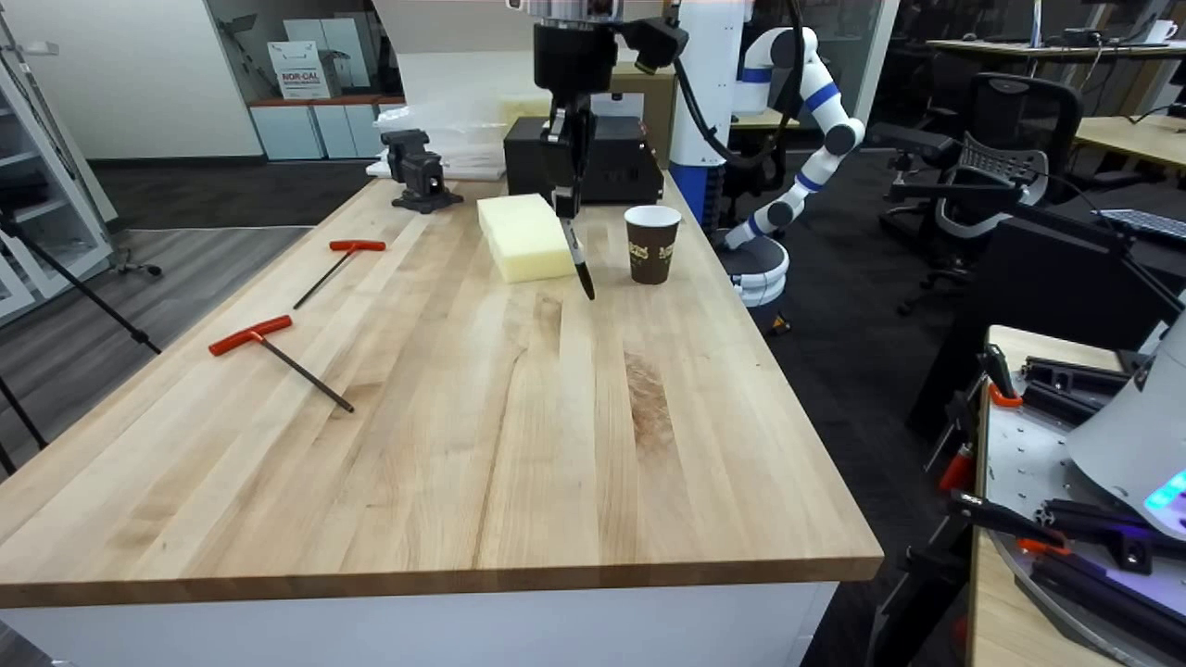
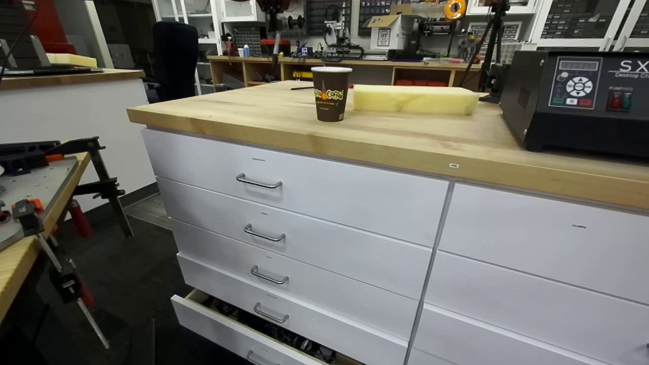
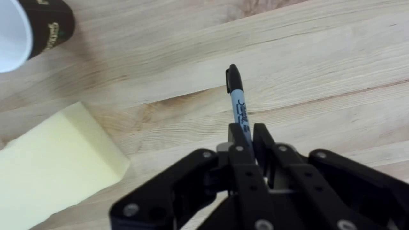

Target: Pick the marker from the cup and put it on the table

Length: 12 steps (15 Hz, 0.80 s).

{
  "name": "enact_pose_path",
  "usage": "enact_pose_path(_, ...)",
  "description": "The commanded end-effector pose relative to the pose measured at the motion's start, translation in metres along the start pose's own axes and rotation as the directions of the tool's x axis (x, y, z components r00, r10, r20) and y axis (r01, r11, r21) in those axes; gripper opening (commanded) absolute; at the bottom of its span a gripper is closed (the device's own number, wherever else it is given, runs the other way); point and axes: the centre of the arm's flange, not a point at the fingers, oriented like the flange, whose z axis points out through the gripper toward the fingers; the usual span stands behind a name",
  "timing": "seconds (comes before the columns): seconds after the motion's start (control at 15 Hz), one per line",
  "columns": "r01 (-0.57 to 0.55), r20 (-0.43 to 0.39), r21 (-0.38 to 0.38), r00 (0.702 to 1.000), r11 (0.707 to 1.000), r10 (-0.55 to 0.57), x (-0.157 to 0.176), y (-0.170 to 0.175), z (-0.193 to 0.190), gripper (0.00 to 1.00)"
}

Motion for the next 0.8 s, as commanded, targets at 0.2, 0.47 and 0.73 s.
enact_pose_path(0.2, 0.02, 0.029, 0.203, 0.999, 0.979, -0.026, -0.008, -0.036, 0.014, 0.03)
enact_pose_path(0.47, 0.043, 0.015, 0.304, 0.999, 0.952, -0.05, -0.006, -0.056, 0.011, 0.38)
enact_pose_path(0.73, 0.133, -0.04, 0.333, 0.991, 0.934, -0.127, -0.009, -0.084, -0.006, 0.64)
